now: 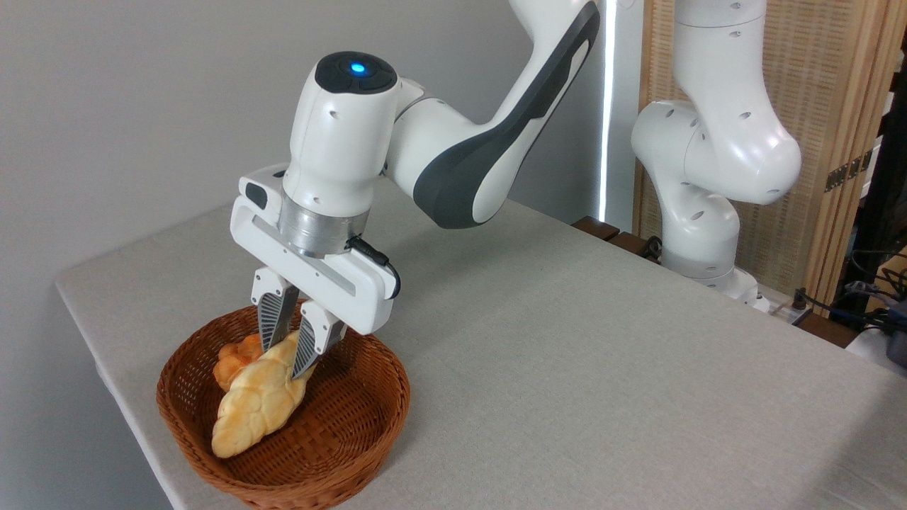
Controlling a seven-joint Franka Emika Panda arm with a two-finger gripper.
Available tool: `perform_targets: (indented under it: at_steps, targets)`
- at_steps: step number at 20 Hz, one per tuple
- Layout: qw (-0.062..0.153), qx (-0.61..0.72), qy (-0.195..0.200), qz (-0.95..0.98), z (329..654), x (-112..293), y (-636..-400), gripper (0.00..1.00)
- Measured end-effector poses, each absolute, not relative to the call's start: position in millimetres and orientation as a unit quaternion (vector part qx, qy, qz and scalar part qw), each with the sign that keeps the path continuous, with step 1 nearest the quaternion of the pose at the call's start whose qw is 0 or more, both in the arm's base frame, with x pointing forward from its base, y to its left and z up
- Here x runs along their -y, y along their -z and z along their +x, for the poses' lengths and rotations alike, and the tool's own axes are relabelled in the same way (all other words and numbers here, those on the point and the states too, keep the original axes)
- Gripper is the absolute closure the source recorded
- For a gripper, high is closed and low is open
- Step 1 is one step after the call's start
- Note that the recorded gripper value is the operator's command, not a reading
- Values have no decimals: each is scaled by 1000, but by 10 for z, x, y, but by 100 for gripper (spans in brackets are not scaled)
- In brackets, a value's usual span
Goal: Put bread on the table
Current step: 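Lift the bread roll out of the basket and carry it away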
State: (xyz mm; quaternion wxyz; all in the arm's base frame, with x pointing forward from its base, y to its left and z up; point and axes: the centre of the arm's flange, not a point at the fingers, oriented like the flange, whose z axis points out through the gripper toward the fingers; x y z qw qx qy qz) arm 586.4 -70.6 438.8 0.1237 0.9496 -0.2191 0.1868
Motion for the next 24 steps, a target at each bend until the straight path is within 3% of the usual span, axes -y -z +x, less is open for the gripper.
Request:
perform_targets:
  at_steps: [10,18,21,24]
  targets:
    - [142,242,-178,943,5575,746,-4969,68]
    - [178,292,-114,933,5004,750,-5501,68]
    - [173,317,-103,927,4848,740,-5441,68]
    - [152,348,-77,922,4709,752,-5219,68]
